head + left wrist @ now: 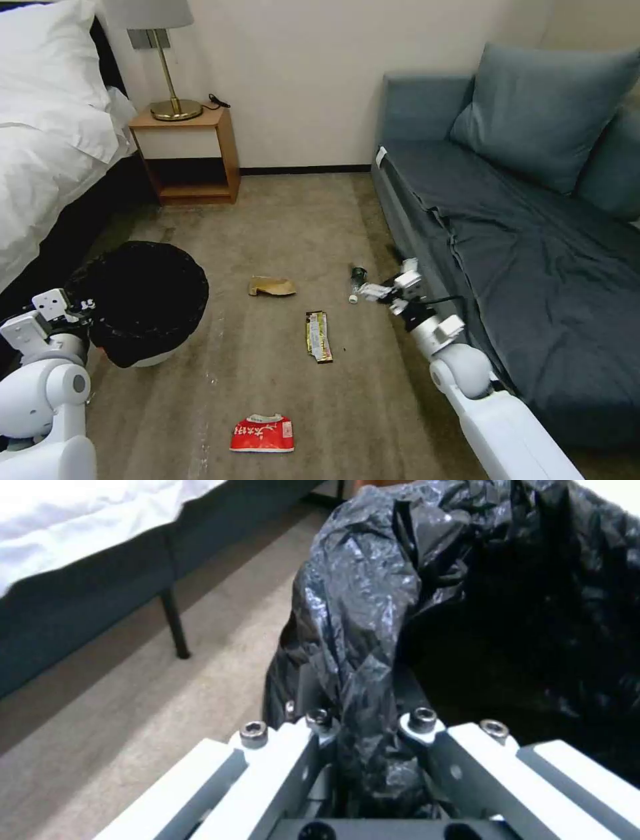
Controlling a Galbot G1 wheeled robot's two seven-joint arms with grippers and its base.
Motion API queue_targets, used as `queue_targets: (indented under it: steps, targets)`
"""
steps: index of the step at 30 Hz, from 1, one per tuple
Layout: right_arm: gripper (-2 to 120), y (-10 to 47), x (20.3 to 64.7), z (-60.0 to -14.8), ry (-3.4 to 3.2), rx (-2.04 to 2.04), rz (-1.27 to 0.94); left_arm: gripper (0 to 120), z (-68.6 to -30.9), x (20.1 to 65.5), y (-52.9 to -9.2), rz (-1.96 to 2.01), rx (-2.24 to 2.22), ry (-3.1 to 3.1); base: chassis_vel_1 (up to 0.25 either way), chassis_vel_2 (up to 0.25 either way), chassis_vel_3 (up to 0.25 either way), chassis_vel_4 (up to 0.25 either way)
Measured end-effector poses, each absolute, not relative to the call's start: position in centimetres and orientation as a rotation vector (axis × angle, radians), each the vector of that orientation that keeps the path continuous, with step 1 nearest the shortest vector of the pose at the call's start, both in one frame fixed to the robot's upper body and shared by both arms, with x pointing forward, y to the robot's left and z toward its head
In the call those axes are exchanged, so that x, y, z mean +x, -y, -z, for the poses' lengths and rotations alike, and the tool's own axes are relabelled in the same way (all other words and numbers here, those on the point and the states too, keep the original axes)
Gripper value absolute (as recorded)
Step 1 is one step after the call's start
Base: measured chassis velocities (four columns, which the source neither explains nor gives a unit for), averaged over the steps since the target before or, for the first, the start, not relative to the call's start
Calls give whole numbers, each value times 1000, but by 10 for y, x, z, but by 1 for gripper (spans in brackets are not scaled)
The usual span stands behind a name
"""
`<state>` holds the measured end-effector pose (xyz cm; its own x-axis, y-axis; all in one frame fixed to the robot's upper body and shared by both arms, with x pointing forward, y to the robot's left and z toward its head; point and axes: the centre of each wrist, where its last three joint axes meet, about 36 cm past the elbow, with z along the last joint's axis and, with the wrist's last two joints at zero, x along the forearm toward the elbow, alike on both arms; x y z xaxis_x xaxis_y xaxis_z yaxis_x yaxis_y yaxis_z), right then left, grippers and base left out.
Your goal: Pick up the trash bin, then pick up the garbage on the floor and place it into the trash bin.
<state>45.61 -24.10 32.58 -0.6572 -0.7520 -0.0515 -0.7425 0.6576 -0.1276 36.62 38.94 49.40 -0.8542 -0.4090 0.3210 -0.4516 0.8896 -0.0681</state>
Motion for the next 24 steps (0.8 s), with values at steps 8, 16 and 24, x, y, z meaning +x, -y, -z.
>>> queue_targets:
  steps: [8, 16, 24]
  targets:
    - [100, 202, 456, -267, -2711, -1824, 192, 4, -489, 369, -375, -191, 635, 2745, 0, 0, 0, 0]
    - [100, 160, 457, -238, -2578, -2135, 306, 4, -493, 364, -361, -177, 622, 2754, 0, 0, 0, 0]
    - [100, 130, 447, -219, -2493, -2274, 306, 4, -487, 358, -355, -172, 632, 2733, 0, 0, 0, 0]
